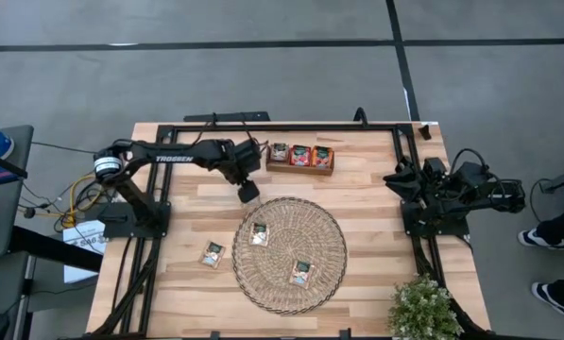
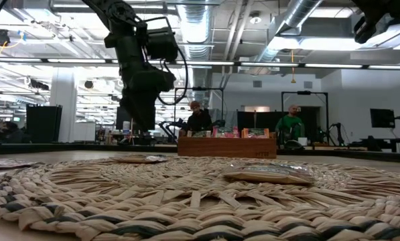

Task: Pick & Place Tea
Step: Put the brown tea bag into the left section of the wooden organizer

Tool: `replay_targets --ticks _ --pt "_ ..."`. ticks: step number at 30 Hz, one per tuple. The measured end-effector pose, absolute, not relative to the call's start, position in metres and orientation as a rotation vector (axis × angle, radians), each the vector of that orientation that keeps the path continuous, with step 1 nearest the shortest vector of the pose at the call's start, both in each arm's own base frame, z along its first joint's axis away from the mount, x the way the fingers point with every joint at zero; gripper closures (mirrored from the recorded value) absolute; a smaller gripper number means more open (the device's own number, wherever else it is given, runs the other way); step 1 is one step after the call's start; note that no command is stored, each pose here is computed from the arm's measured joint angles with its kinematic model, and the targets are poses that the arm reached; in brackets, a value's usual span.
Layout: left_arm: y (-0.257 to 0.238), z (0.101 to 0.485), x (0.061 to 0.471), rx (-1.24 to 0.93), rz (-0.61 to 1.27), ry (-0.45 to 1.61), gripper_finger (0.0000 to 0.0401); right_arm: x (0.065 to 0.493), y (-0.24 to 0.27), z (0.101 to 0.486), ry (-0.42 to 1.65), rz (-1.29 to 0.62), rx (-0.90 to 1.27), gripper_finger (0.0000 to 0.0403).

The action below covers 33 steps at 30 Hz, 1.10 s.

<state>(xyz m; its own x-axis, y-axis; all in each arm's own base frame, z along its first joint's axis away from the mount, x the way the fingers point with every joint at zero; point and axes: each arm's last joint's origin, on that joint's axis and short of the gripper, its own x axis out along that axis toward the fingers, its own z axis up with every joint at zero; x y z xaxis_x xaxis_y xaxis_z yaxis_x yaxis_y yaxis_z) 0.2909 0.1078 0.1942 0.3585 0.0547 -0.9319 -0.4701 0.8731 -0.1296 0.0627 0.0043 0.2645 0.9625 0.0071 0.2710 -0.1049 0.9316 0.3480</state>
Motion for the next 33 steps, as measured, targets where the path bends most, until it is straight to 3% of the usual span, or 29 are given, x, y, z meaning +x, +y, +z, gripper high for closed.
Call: replay_targets --ticks 7,19,28,33 --pt "0.122 0.188 0.287 -0.480 0.349 1.173 0.0163 0.063 0.004 0.264 -0.269 0.058 0.369 0.0321" --pt "0.121 0.140 0.299 -0.509 0.322 1.334 0.0163 0.063 0.004 0.264 -0.269 0.058 0.369 0.0321" --pt "0.121 0.145 0.301 -0.498 0.308 1.359 0.0166 0.063 0.004 0.264 -0.269 0.058 0.370 0.0321" --pt "0.126 0.176 0.314 -0.476 0.309 1.331 0.0167 0.063 0.004 0.264 -0.269 0.058 0.372 0.0321"
